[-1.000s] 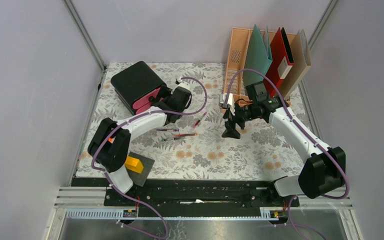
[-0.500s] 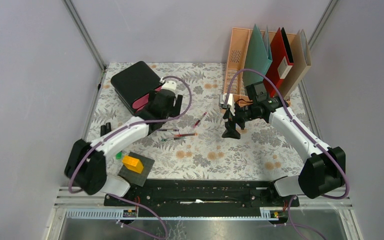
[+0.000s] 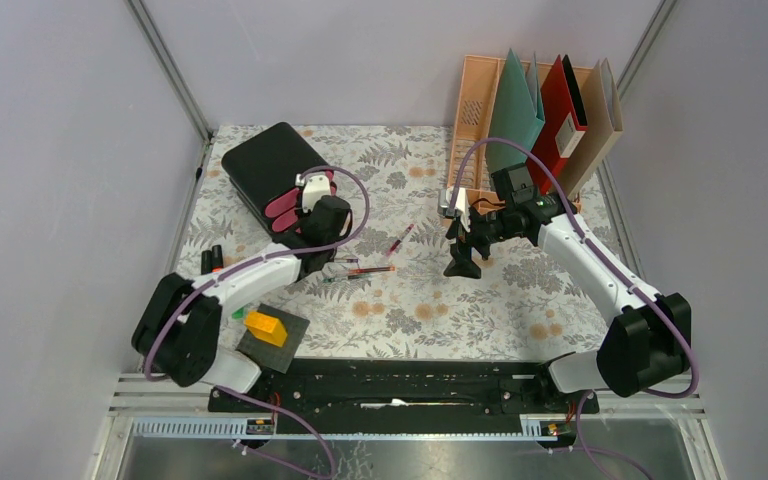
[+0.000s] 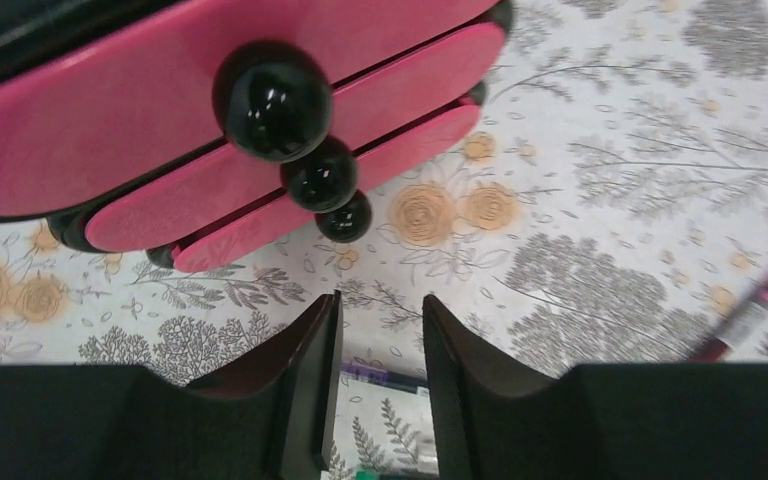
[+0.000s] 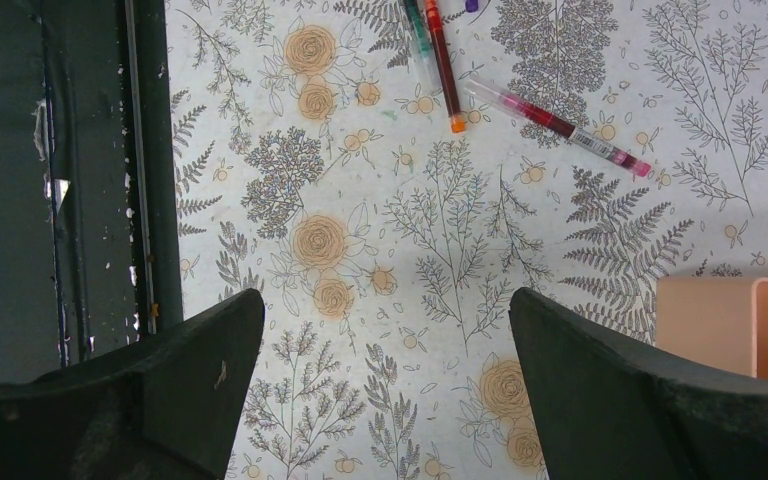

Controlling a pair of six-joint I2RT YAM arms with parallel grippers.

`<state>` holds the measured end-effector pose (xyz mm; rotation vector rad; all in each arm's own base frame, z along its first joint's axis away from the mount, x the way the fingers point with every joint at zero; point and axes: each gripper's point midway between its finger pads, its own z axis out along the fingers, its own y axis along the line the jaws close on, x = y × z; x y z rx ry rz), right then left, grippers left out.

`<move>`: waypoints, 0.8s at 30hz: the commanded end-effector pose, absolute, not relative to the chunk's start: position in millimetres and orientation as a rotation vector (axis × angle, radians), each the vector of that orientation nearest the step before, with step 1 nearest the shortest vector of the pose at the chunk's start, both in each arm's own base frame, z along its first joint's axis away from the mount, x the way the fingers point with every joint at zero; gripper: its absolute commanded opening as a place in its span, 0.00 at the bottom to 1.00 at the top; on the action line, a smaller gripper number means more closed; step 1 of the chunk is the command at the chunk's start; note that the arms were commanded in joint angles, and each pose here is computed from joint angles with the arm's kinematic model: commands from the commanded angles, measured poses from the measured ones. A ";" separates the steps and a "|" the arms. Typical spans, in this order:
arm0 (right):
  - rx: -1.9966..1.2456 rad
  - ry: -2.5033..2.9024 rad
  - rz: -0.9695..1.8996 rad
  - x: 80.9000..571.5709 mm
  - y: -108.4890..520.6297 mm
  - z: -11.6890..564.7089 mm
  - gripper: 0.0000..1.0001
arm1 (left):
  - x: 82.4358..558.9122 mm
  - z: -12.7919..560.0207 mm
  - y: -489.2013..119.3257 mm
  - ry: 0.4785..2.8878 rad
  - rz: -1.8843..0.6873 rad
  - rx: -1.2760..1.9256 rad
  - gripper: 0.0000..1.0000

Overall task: Organize the desk
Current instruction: Close the drawer in the storage box, then open the drawer in the storage box.

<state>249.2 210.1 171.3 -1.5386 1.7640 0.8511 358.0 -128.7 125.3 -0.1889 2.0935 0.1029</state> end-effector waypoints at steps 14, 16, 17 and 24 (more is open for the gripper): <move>-1.548 1.738 0.885 246.9 212.2 172.9 1.00 | 417.2 121.6 -100.2 1.932 0.338 -0.497 0.51; -1.549 1.741 0.886 246.7 212.3 172.1 1.00 | 419.6 119.7 -96.0 1.929 0.355 -0.513 0.51; -1.549 1.741 0.886 246.8 212.3 172.0 1.00 | 421.0 117.8 -93.7 1.932 0.360 -0.521 0.51; -1.549 1.744 0.883 247.4 211.8 171.5 1.00 | 427.2 114.8 -82.3 1.940 0.385 -0.555 0.40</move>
